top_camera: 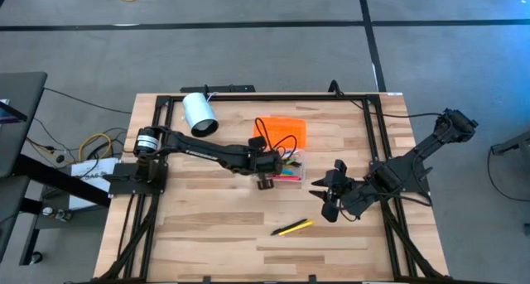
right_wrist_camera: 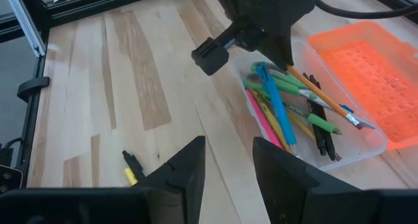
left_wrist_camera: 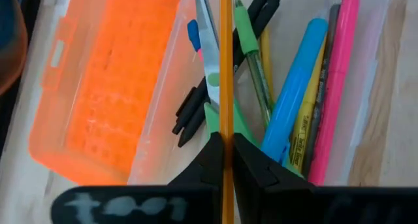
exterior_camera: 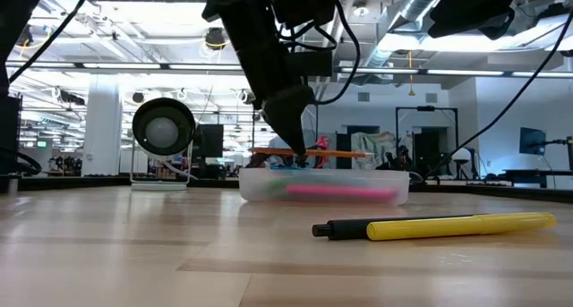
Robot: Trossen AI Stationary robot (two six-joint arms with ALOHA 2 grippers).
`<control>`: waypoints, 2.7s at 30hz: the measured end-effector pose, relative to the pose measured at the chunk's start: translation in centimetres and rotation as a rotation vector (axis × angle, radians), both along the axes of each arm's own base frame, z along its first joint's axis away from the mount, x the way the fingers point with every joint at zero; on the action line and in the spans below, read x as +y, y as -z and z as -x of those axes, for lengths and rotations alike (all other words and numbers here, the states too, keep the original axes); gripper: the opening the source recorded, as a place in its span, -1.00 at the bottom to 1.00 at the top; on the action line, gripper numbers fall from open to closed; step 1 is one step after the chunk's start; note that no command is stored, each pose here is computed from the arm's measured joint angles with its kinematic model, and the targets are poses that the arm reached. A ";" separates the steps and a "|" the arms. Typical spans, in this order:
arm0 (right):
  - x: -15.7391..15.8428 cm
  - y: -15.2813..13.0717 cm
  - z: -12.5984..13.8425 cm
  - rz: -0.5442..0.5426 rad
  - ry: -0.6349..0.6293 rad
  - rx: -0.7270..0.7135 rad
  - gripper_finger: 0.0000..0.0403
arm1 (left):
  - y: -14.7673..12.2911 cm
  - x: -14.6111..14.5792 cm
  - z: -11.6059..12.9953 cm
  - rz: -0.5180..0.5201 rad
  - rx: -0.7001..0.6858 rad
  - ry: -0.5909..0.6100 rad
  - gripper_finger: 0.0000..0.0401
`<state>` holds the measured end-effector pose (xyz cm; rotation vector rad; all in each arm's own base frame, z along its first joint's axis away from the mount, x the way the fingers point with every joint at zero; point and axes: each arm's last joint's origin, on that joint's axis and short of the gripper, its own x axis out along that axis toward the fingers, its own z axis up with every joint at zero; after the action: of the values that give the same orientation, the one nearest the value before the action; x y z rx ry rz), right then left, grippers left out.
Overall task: Pick & place school supplies into a supply box
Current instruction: Put the orange pencil into the orange supply box, then put the black pen into the orange supply box
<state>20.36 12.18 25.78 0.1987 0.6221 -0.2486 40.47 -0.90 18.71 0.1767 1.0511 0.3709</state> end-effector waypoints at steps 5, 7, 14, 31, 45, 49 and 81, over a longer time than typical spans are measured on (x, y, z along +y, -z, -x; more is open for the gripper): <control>-0.1 0.0 -0.1 0.001 0.006 -0.001 -0.41 | -0.2 0.3 -0.4 0.024 -0.052 -0.022 -0.93; -0.1 0.0 -0.1 0.002 0.007 -0.001 -0.41 | -0.2 0.7 -0.4 0.041 -0.065 -0.053 -0.85; -0.1 0.0 -0.1 0.000 0.006 -0.001 -0.41 | -0.1 1.6 -0.4 0.107 -0.071 -0.086 -0.49; 3.2 2.7 -0.6 -0.037 -0.230 0.136 -0.41 | -6.4 -4.3 1.8 0.232 -0.214 0.144 -0.32; 5.1 7.4 -4.4 -0.025 -0.432 0.207 -0.41 | -5.9 -10.6 4.7 0.151 -0.167 0.076 -0.32; 4.5 8.2 -5.1 -0.011 -0.450 0.244 -0.41 | -5.8 -12.0 5.3 0.160 -0.183 0.052 -0.32; 3.4 13.9 -8.1 0.022 -0.568 0.368 -0.41 | -5.7 -20.8 13.3 0.142 -0.366 -0.238 -0.32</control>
<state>28.45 15.54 11.88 -0.0529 1.0116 0.2644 27.22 -21.74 24.36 -0.1425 0.7326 0.5195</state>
